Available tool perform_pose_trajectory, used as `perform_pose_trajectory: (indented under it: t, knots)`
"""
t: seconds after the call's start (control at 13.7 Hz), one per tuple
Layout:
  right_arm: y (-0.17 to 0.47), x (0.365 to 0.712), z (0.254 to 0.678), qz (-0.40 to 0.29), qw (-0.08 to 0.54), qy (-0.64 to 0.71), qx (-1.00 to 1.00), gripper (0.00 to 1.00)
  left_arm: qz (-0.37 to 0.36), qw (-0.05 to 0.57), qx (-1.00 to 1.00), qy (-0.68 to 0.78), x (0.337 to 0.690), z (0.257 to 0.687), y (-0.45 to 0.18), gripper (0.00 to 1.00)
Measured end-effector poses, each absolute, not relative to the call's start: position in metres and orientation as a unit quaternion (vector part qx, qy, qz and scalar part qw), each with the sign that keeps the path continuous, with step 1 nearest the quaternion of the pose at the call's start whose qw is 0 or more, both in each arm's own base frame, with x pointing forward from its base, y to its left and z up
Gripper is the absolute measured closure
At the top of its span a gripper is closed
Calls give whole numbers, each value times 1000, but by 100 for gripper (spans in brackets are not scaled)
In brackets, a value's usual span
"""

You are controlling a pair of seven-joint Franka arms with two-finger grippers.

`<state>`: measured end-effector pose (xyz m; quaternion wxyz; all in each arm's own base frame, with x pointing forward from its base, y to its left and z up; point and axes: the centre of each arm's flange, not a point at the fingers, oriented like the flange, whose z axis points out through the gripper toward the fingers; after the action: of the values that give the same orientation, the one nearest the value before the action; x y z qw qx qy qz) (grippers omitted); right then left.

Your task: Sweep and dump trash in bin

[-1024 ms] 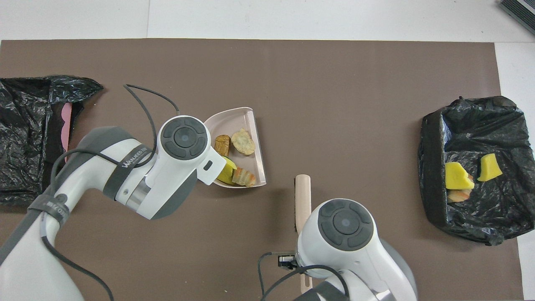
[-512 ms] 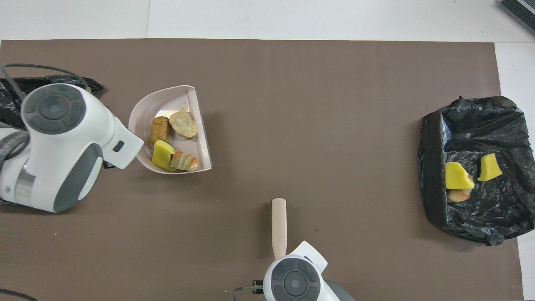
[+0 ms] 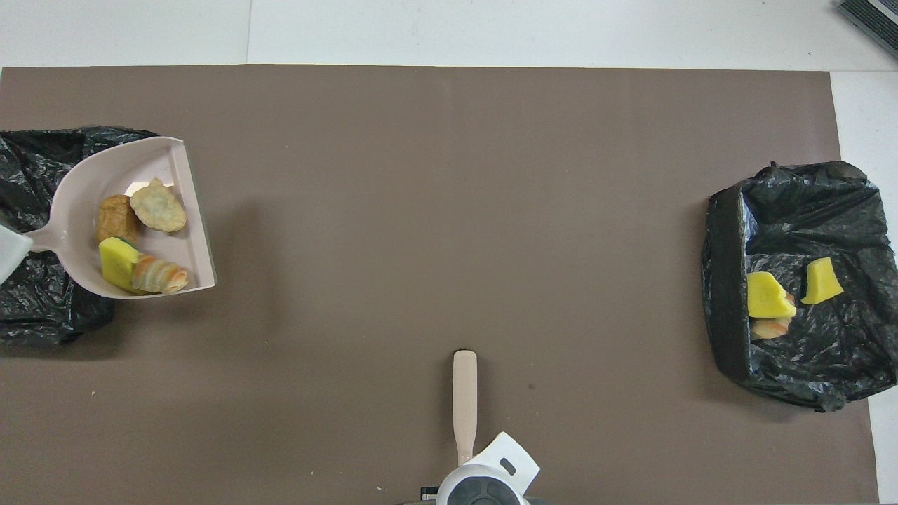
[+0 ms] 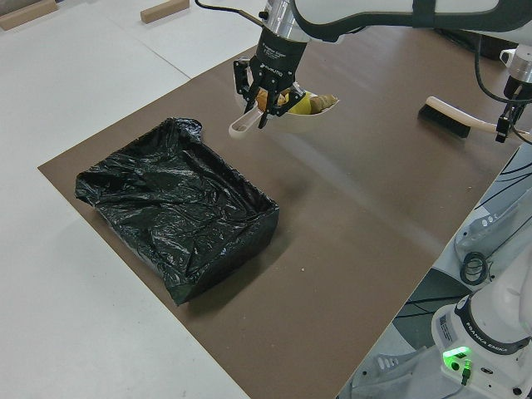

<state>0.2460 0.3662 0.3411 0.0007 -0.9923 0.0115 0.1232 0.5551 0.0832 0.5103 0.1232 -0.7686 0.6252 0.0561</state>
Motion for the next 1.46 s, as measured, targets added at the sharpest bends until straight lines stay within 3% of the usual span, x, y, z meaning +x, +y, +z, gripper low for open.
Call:
perform_pose_trajectory:
  t: [0.59, 0.88, 1.1, 1.46]
  knots:
    - [369, 243, 326, 115, 7, 9, -993, 73, 35, 135, -834, 533, 531, 544, 229, 68]
    - [375, 247, 325, 115, 11, 8, -993, 32, 43, 163, -793, 586, 549, 551, 288, 68]
    - [382, 268, 344, 95, 26, 11, -995, 1, 92, 211, -756, 613, 566, 545, 309, 68]
    - [352, 352, 392, 32, 42, 54, -997, 0, 196, 280, -678, 651, 581, 536, 316, 68]
